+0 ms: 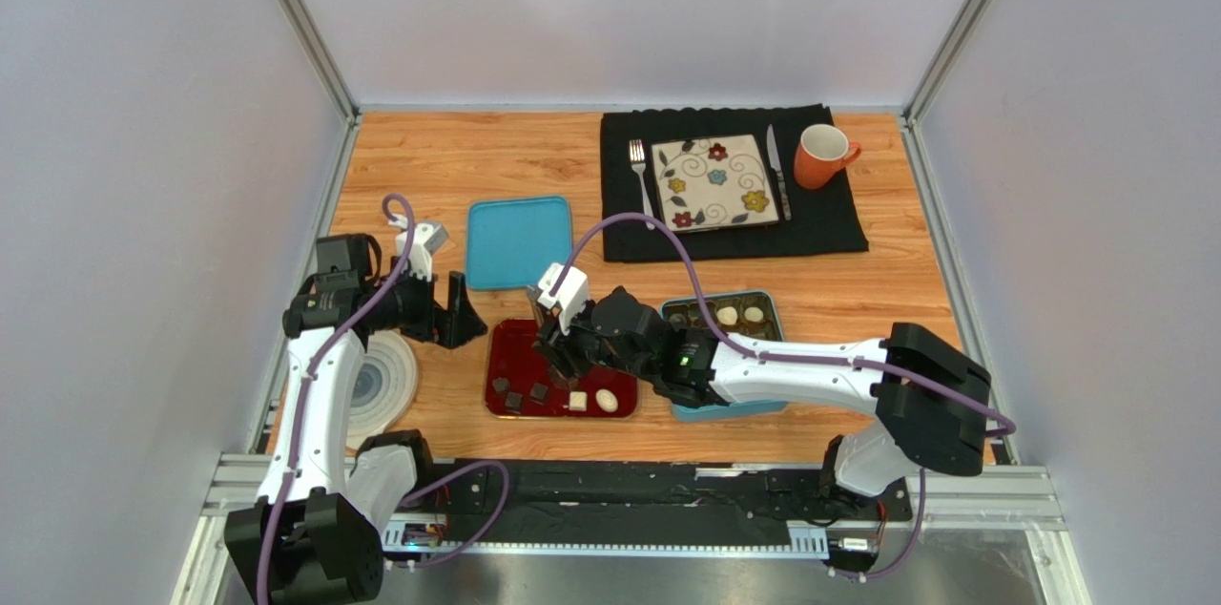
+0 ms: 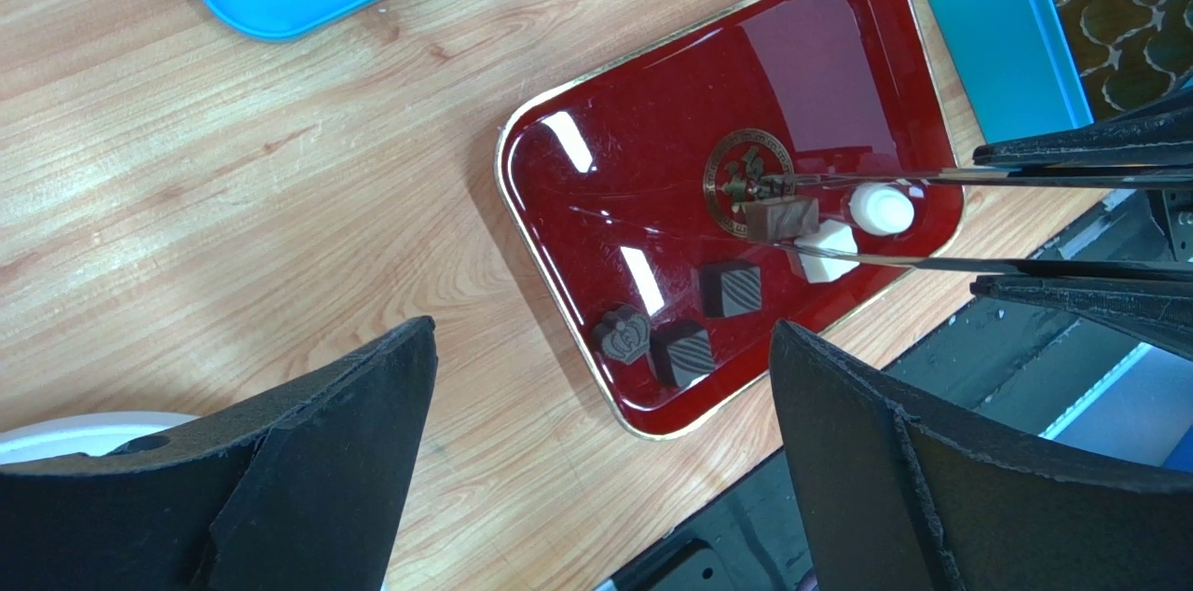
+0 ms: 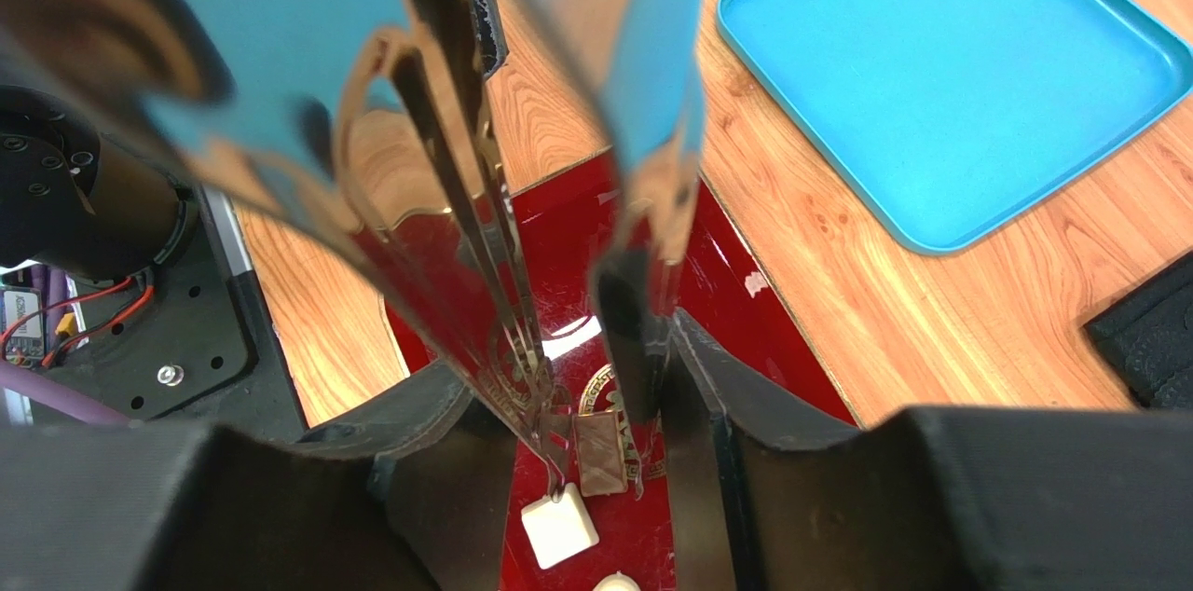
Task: Pack the chocolate
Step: Pick up the fake chocolate from the plate.
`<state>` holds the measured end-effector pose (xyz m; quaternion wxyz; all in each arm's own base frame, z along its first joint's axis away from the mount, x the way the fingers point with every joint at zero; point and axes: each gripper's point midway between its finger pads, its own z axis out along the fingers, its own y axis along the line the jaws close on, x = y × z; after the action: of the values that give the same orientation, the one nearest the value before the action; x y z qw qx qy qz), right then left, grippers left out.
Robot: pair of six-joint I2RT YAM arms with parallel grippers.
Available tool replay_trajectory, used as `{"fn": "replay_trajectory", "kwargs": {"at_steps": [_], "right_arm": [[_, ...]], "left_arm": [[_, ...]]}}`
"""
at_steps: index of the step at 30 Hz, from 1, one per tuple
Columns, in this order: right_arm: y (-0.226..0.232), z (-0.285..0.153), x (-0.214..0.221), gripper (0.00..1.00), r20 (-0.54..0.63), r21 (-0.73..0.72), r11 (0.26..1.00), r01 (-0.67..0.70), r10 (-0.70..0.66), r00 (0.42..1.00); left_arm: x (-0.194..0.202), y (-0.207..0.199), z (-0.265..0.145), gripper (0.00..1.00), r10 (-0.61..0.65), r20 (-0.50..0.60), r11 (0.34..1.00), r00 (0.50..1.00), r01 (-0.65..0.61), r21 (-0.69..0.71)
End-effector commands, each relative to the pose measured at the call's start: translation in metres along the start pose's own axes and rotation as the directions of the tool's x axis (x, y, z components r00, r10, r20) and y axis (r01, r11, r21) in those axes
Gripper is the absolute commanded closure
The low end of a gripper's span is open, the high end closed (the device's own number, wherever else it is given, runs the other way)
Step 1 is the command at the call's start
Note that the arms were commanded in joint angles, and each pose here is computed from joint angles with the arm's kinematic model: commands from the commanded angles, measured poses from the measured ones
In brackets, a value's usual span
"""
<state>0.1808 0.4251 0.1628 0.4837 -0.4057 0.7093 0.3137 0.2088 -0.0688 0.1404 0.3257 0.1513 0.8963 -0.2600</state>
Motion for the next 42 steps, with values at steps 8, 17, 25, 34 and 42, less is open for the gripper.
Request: {"fn": "replay_trajectory", "kwargs": {"at_steps": [8,17,25,34,42], "right_arm": [[0.012,-0.003,-0.036,0.55,0.095,-0.041,0.999,-0.014,0.018,0.995],[0.010,0.001,-0.023,0.56,0.076,-0.028,0.999,-0.029,0.031,0.997],[0.002,0.004,-0.023,0.56,0.084,0.007,1.000,-0.007,0.006,0.996],[-0.001,0.001,-0.028,0.55,0.092,0.023,1.000,0.017,-0.019,0.996],[0.007,0.008,-0.013,0.55,0.073,-0.012,0.999,-0.035,0.036,0.997]], "left_arm": [[-0.002,-0.002,-0.005,0.03,0.051,0.004,0.999,0.999,-0.051,-0.005],[-0.003,-0.001,-0.007,0.02,0.067,0.004,0.998,0.998,-0.067,-0.013],[-0.001,-0.001,-0.007,0.02,0.069,0.000,0.998,0.998,-0.069,-0.011],[-0.002,-0.002,-0.008,0.02,0.071,0.002,0.997,0.997,-0.071,-0.011],[-0.002,-0.002,-0.009,0.02,0.076,0.001,0.997,0.997,-0.076,-0.012]]}}
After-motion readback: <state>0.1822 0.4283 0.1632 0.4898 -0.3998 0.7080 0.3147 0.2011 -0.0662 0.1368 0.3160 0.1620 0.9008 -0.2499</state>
